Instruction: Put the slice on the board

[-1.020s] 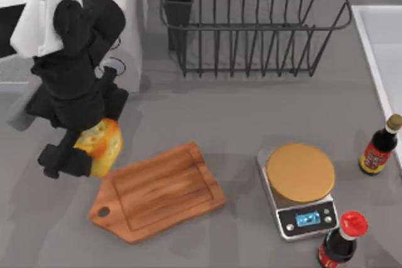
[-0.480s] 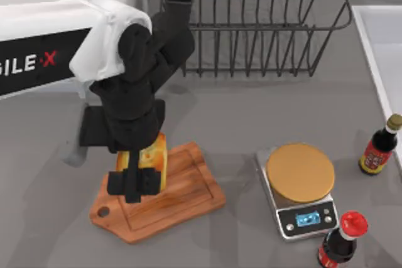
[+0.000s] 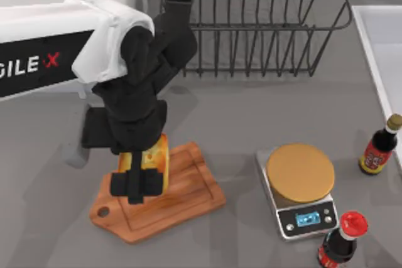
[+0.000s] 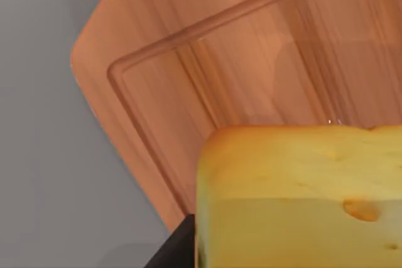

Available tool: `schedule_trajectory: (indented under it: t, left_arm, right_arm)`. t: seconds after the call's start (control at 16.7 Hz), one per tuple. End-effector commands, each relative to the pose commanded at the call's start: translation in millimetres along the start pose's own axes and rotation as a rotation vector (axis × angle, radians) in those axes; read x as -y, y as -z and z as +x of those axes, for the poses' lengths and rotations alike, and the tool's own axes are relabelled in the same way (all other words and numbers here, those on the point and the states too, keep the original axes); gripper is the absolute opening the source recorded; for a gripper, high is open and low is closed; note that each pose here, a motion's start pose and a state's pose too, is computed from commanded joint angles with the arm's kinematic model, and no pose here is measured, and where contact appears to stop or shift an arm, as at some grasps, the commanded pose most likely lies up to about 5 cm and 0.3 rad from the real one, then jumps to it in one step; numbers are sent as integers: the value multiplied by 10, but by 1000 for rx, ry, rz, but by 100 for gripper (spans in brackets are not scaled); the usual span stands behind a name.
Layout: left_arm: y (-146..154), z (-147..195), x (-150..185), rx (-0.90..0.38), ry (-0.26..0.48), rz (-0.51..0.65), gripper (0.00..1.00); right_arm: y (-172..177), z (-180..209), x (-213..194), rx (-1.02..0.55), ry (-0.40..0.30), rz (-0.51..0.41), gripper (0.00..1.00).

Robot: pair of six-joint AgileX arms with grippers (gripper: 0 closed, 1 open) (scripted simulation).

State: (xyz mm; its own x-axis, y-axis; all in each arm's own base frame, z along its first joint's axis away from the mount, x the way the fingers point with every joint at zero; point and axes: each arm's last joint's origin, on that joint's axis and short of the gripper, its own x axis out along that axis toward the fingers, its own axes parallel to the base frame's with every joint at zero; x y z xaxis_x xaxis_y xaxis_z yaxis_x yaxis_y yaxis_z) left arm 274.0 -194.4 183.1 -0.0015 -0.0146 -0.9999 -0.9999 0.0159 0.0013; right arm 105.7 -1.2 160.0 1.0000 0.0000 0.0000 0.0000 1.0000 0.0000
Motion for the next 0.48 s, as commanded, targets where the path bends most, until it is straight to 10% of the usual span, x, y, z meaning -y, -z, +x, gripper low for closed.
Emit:
schedule_trajectory:
  t: [0.48]
  left_arm:
    - [18, 384, 3, -4, 6, 1, 0]
  right_arm:
    - [0, 0, 0, 0, 0, 0, 100]
